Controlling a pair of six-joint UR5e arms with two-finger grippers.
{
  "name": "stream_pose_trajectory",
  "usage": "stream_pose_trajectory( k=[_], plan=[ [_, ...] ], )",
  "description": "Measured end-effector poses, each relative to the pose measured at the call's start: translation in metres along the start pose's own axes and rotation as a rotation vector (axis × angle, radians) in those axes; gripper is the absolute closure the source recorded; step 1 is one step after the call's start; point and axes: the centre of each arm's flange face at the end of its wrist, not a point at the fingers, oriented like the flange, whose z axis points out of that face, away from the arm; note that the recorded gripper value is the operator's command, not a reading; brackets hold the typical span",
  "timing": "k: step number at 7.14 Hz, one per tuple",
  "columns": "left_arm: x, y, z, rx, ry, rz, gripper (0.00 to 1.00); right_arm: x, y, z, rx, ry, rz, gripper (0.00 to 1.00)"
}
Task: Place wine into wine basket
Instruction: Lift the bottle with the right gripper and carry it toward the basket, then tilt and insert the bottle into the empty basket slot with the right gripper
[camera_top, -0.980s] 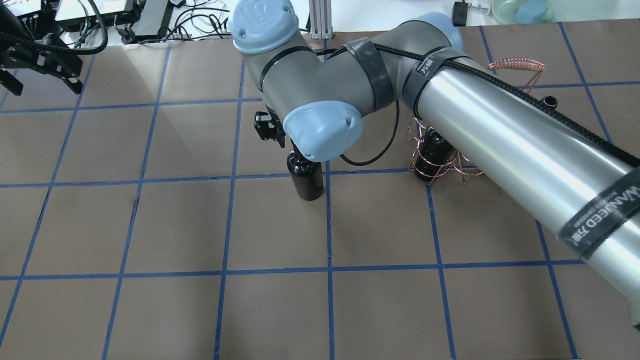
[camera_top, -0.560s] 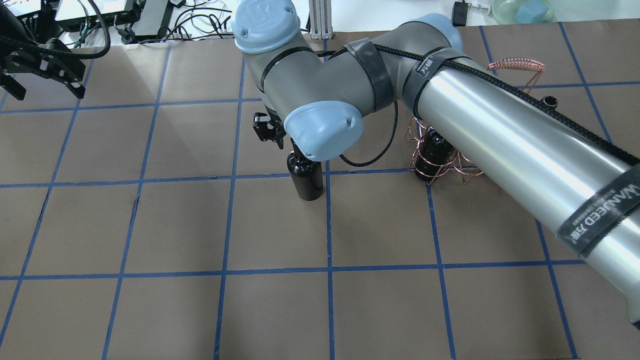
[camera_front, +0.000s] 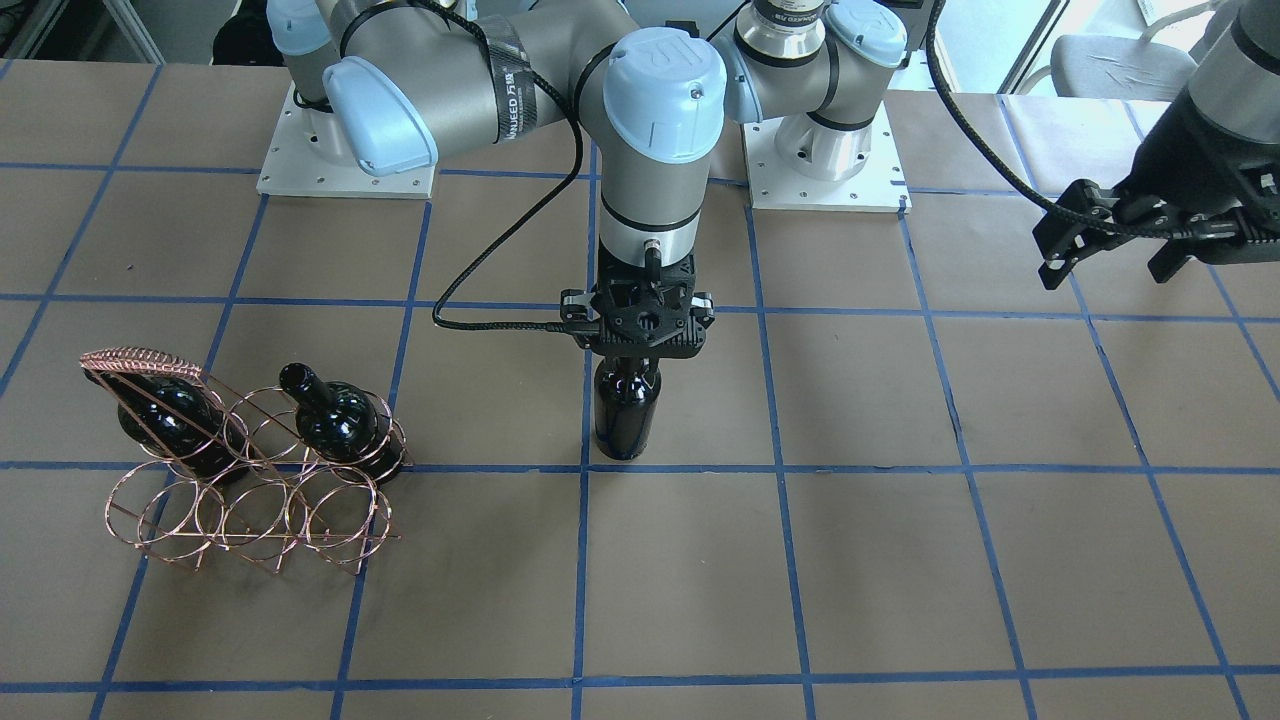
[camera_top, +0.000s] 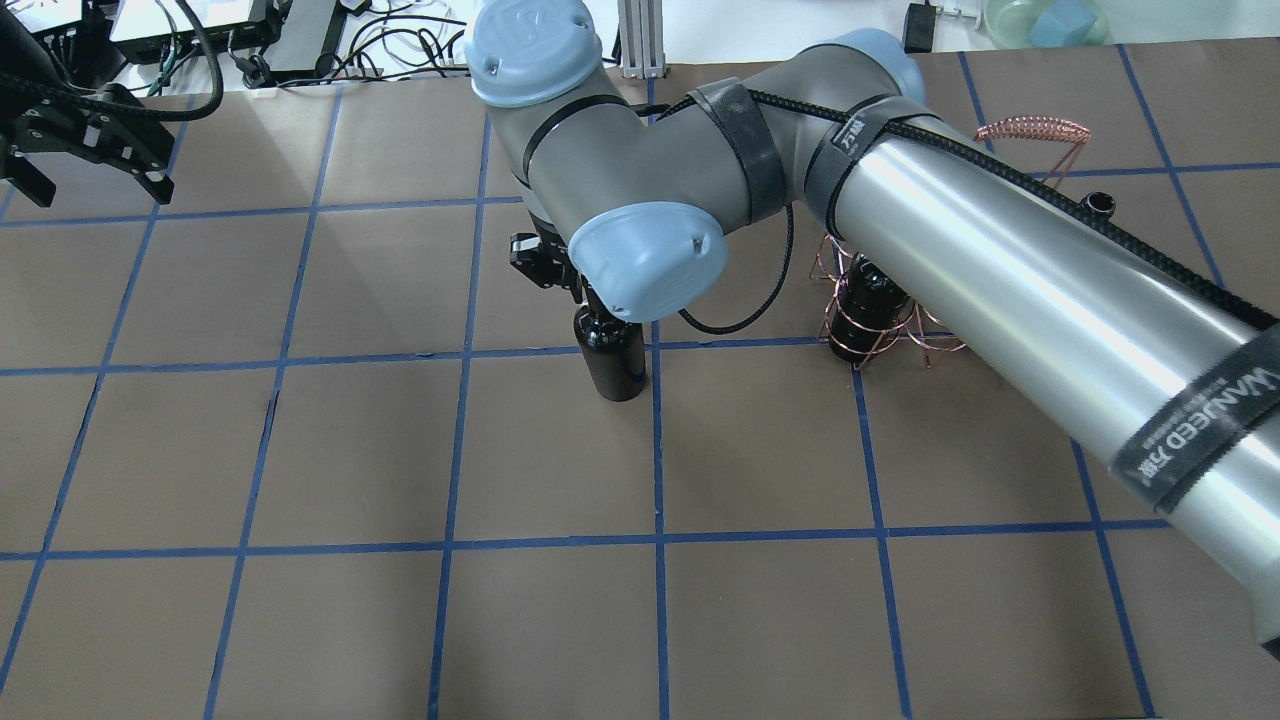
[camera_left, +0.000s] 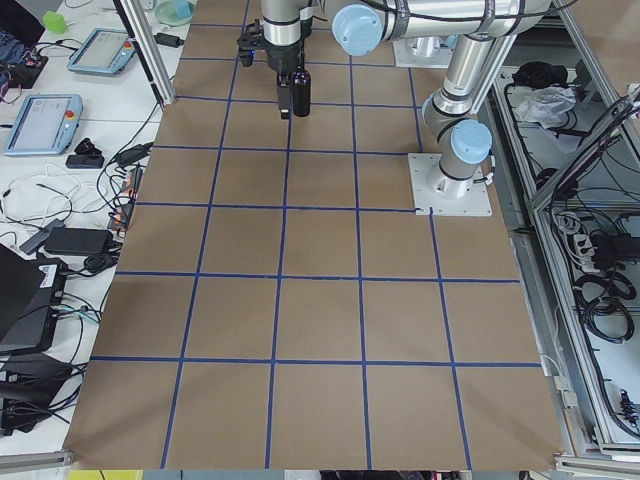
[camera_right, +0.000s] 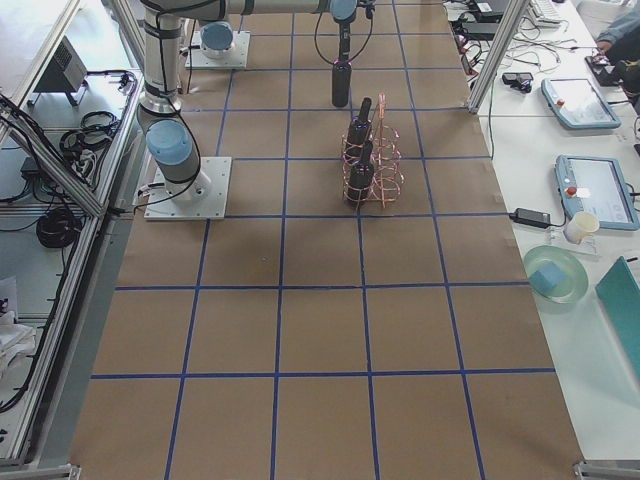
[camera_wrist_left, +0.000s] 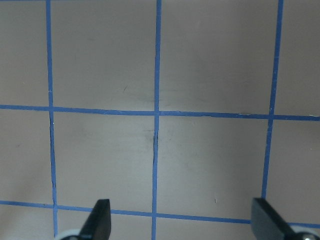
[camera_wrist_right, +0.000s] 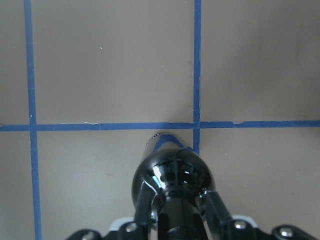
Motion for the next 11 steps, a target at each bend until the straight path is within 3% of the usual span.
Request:
stream_pose_trajectory(
  k=[4,6,8,11],
  plan=[
    [0.005,0.003,0.004,-0.013,0.005,0.008,0.0,0.0,0.002,0.001,-0.017,-0.005,-0.008,0.88],
    [0.006,0.004,0.005,-0.015,0.005,0.01,0.0,0.003,0.003,-0.006,-0.021,-0.014,-0.002,0.94],
    [0.006,0.004,0.006,-0.017,0.006,0.01,0.0,0.038,0.007,-0.046,-0.033,-0.007,0.018,1.0],
    [0.006,0.003,0.006,-0.017,0.007,0.01,0.0,0.167,0.046,-0.155,-0.093,0.099,-0.078,1.0]
  ],
)
